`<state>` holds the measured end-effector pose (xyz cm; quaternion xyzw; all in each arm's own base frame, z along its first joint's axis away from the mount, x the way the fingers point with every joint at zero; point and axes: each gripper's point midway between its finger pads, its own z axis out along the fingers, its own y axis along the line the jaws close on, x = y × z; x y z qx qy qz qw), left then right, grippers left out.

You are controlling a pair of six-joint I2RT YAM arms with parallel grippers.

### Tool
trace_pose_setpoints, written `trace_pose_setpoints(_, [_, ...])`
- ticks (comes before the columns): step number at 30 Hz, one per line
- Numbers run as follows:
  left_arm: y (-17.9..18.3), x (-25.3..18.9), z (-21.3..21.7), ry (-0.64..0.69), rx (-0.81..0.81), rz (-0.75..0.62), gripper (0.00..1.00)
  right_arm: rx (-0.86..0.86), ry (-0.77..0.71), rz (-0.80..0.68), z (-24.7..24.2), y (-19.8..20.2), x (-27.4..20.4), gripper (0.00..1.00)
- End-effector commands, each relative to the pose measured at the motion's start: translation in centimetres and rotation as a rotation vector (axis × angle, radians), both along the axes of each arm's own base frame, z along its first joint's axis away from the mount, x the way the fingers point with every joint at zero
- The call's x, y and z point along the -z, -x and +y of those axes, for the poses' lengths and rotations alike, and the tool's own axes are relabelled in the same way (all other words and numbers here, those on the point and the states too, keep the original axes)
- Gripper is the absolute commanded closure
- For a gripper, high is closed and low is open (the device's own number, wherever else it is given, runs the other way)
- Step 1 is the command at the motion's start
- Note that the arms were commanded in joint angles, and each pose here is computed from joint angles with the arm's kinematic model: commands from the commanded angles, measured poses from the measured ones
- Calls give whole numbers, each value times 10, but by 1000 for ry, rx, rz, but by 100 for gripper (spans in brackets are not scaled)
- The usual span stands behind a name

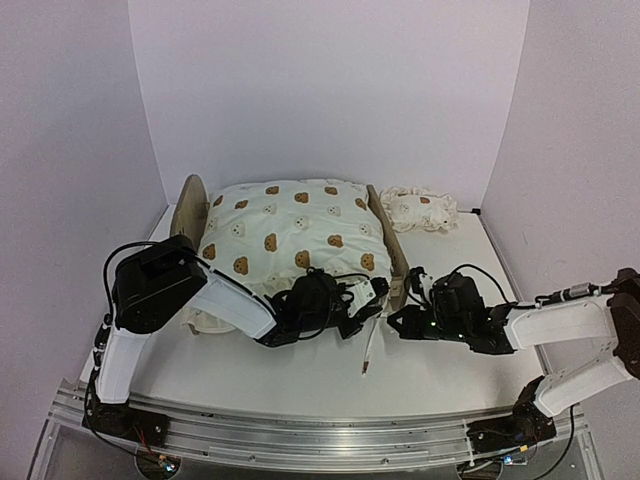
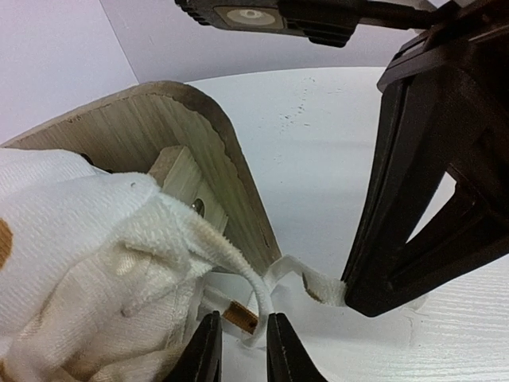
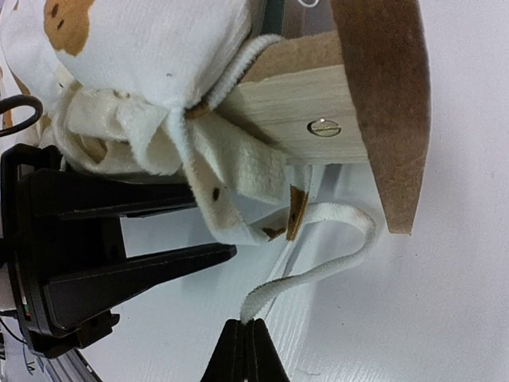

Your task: Set up the pet bed

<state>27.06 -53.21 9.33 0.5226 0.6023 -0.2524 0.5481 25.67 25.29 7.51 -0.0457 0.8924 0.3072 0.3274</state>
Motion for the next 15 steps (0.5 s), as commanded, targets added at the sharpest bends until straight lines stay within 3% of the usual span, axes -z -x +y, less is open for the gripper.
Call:
trace_pose_setpoints(1, [-6,-7,-10,29,9,-5,82,-12,-14,-12,6,-7,-7,100])
trace_pose_setpoints(5, [-5,-3,-12,26,18,1,84,-15,-21,-12,6,-7,-9,100])
trace_pose_setpoints(8, [-8,-7,-13,43,4,-4,99,-14,-24,-11,5,-7,-9,100])
trace_pose_setpoints(15, [7,-40,1,62,47,47,100,-21,-22,-17,9,-18,-12,100])
